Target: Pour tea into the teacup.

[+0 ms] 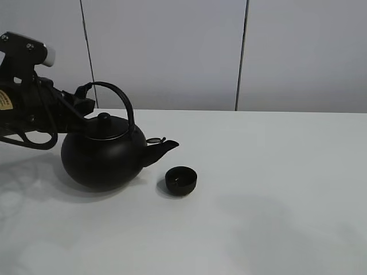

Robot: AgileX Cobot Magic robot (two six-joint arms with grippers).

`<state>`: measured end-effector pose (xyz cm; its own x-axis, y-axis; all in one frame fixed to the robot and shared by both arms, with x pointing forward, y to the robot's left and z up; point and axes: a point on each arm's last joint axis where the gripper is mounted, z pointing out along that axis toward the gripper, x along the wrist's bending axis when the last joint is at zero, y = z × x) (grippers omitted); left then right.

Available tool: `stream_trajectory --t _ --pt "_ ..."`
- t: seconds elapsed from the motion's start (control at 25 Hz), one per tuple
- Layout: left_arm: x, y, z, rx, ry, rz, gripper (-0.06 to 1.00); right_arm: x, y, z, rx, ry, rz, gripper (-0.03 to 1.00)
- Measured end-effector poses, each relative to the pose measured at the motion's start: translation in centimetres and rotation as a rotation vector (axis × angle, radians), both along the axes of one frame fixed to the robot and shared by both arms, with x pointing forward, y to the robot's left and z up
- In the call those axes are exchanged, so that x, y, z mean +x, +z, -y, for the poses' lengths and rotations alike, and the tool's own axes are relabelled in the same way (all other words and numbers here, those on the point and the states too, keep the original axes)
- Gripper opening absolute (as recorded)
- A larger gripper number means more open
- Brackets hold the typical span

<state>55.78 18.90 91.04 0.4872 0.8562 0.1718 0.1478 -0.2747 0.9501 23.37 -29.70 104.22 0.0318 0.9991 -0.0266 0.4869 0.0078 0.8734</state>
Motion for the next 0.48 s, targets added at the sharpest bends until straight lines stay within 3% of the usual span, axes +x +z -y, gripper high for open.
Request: stream_trajectory --t 0.48 --pt "-0.01 -0.04 -0.01 0.044 -0.013 0.018 0.11 0.00 0.01 0.00 0.000 0.000 0.001 0.64"
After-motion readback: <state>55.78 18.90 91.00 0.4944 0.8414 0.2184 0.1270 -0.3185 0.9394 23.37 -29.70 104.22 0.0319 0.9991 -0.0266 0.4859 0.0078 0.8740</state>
